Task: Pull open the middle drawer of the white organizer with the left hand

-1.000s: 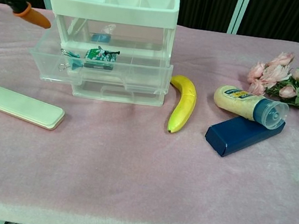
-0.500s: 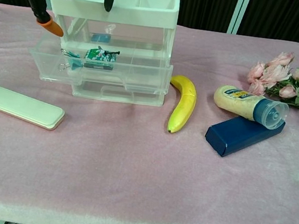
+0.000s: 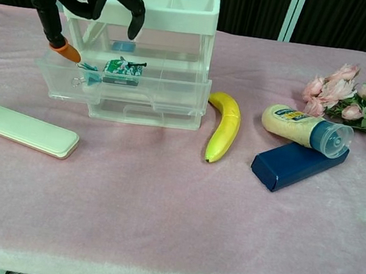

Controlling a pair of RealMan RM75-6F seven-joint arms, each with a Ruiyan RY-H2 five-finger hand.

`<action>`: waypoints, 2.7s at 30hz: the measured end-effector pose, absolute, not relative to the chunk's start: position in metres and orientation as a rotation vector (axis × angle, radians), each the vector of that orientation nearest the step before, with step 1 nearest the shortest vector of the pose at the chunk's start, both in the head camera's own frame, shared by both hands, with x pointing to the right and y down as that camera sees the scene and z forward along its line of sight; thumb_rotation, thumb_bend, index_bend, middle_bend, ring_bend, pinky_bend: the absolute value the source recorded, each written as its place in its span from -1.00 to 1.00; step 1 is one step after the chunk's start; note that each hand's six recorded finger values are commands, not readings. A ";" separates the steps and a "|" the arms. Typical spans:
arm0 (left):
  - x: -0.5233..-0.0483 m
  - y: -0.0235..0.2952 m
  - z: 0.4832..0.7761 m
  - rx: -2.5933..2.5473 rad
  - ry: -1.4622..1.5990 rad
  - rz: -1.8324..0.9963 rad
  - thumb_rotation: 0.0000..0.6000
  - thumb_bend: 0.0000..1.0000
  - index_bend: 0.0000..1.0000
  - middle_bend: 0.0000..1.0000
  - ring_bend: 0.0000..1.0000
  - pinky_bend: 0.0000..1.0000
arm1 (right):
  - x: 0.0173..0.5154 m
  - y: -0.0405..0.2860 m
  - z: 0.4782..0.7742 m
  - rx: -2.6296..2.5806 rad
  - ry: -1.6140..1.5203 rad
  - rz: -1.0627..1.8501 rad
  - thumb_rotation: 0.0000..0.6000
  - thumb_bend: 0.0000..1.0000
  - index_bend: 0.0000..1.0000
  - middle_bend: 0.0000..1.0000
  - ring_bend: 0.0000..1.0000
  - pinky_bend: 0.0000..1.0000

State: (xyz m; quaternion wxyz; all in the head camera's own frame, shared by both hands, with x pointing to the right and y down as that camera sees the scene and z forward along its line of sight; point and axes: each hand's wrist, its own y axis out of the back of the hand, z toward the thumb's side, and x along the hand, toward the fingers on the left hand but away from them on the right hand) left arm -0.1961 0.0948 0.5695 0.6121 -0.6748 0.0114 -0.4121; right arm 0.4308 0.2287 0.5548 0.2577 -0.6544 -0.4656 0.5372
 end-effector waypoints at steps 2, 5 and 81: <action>-0.195 0.096 0.571 -1.554 0.015 -0.948 1.00 -0.73 -0.31 1.00 1.00 1.00 | 0.431 0.229 0.555 -1.774 -1.264 1.457 1.00 -0.84 -1.00 -1.00 -1.00 -0.76; -0.192 0.097 0.574 -1.550 -0.001 -0.944 1.00 -0.75 -0.32 1.00 1.00 1.00 | 0.431 0.229 0.555 -1.773 -1.265 1.457 1.00 -0.84 -1.00 -1.00 -1.00 -0.76; -0.156 0.091 0.547 -1.518 0.066 -0.925 1.00 -0.31 0.10 1.00 1.00 1.00 | 0.432 0.229 0.555 -1.793 -1.294 1.460 1.00 -0.84 -1.00 -1.00 -1.00 -0.76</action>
